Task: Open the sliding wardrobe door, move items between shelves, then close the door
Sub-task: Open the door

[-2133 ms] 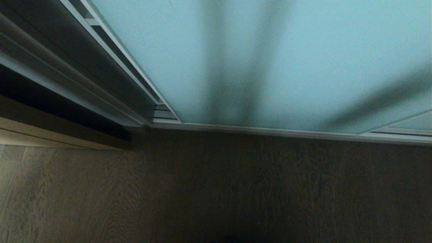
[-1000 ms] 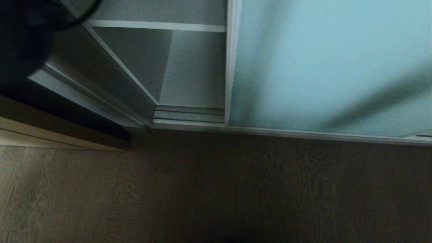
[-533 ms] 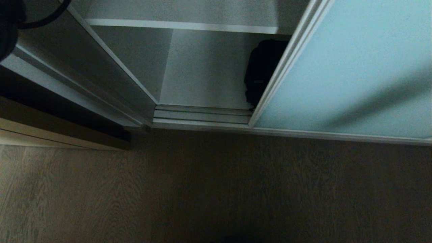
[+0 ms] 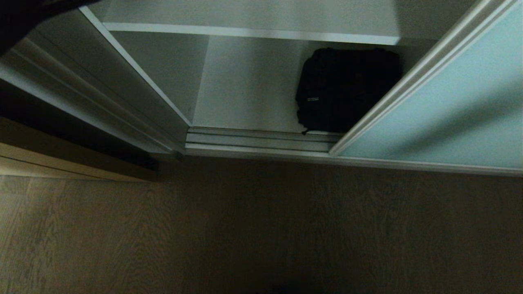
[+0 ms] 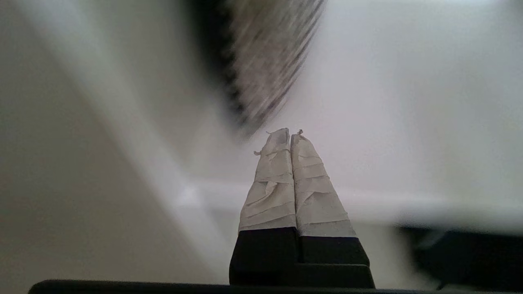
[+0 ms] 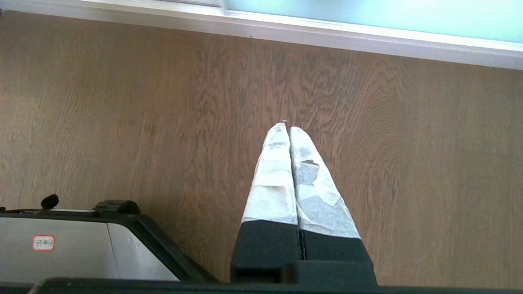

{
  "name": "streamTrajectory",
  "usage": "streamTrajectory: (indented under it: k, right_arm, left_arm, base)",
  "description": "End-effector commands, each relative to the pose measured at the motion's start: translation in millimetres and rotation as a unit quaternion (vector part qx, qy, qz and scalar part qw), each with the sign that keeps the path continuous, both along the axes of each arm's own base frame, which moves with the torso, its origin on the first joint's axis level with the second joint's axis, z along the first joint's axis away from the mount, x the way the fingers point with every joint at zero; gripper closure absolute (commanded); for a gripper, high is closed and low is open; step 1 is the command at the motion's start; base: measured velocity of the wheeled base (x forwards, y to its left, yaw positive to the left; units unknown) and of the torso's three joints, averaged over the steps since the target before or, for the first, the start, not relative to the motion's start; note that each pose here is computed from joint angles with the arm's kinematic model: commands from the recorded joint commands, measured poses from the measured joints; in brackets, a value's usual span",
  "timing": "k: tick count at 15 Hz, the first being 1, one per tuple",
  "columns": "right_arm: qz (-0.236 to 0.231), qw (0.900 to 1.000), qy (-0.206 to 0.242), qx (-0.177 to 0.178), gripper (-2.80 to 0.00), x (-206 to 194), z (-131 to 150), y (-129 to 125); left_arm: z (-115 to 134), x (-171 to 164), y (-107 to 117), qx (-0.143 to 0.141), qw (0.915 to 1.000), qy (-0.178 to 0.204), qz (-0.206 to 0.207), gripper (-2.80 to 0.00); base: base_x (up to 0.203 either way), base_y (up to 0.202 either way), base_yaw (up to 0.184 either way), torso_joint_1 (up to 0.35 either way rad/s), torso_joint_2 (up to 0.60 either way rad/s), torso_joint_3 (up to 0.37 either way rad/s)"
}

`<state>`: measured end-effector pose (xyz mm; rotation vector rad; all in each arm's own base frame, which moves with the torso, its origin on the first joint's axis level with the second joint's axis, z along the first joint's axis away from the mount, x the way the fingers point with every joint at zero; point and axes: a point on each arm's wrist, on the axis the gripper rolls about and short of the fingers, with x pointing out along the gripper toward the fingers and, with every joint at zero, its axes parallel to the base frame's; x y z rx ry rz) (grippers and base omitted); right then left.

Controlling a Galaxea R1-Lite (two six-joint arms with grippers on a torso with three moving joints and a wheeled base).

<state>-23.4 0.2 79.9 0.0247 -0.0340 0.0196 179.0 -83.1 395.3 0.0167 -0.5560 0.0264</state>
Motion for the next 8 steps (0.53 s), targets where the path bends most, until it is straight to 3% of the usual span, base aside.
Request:
streamTrajectory:
  k: [1, 4, 8]
  right_arm:
    - [0.000, 1.000, 0.000, 0.001, 0.00, 0, 0, 0]
    - [0.000, 1.000, 0.000, 0.000, 0.00, 0, 0, 0]
    - [0.000, 1.000, 0.000, 0.000, 0.00, 0, 0, 0]
  left_arm:
    - [-37, -51, 46, 0.005, 0.9977, 0.017, 0.065, 0.00]
    - [-92, -116, 78, -0.007, 0.9935, 0.021, 0.112, 0.00]
    - [-176, -176, 92, -0.050, 0.9849, 0.019, 0.165, 0.00]
  base:
    - [0.000, 0.000, 0.000, 0.000, 0.00, 0.000]
    - [0.000, 0.000, 0.000, 0.000, 0.00, 0.000]
    - [0.000, 0.000, 0.000, 0.000, 0.00, 0.000]
